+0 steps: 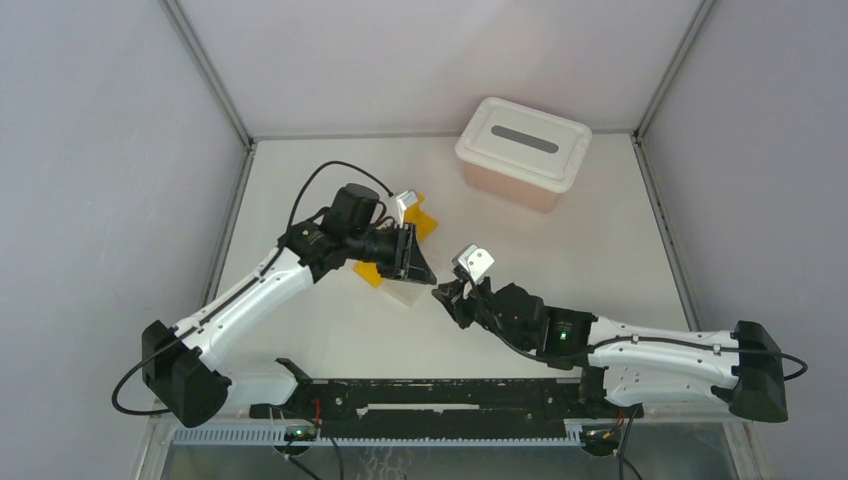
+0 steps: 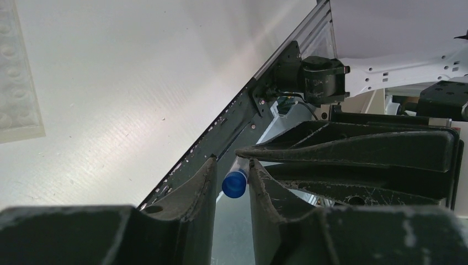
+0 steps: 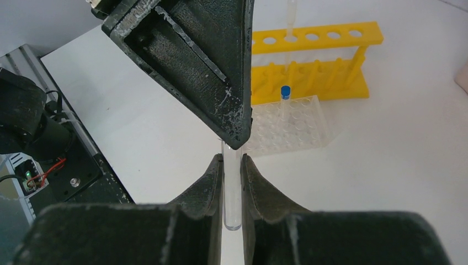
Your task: Organize the chemistry lab equipment
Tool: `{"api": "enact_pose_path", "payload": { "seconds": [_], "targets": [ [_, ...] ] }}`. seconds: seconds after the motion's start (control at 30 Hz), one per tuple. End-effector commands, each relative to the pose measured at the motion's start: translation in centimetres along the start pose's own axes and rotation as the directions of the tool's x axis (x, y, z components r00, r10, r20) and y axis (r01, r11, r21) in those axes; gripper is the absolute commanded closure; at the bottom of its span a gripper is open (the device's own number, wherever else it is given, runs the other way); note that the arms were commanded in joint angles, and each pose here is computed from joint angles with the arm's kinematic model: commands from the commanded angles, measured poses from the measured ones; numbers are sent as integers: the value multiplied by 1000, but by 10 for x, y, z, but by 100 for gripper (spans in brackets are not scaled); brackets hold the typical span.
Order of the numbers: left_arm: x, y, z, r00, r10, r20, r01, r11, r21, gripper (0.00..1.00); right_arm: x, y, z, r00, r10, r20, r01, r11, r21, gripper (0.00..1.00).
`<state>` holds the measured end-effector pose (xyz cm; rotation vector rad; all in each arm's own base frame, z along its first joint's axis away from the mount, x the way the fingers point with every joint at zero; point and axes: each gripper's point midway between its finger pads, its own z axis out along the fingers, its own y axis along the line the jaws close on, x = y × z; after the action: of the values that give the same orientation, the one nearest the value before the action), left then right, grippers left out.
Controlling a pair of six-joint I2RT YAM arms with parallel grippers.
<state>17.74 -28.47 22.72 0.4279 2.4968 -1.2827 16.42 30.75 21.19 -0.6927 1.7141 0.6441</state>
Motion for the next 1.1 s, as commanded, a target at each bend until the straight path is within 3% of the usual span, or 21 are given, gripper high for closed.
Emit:
{"api": "enact_pose_path", "payload": {
  "seconds": [0.0,0.17,0.63,0.73,0.93,1.07],
  "targets": [
    [7,-2,-5,1000,31,-6,-31,999,31,69,-36,4,1,995,38,90,-36,999,-14,95],
    [6,-3,-6,999,34,-2,-34,999,31,69,-37,4,3,995,42,92,-40,999,-23,95],
    [7,0,-5,999,40,9,-41,999,24,85,-34,5,5,996,46,83,-44,999,-24,93],
    [2,1,-7,998,48,40,-48,999,9,86,-35,5,3,995,46,83,-44,999,-28,86],
    [-14,1,-11,991,64,116,-61,998,-33,88,-28,3,3,997,52,63,-51,998,-23,56],
    [-26,6,-15,983,75,170,-61,994,-86,88,-22,1,0,996,66,63,-65,998,-20,53]
  ]
}}
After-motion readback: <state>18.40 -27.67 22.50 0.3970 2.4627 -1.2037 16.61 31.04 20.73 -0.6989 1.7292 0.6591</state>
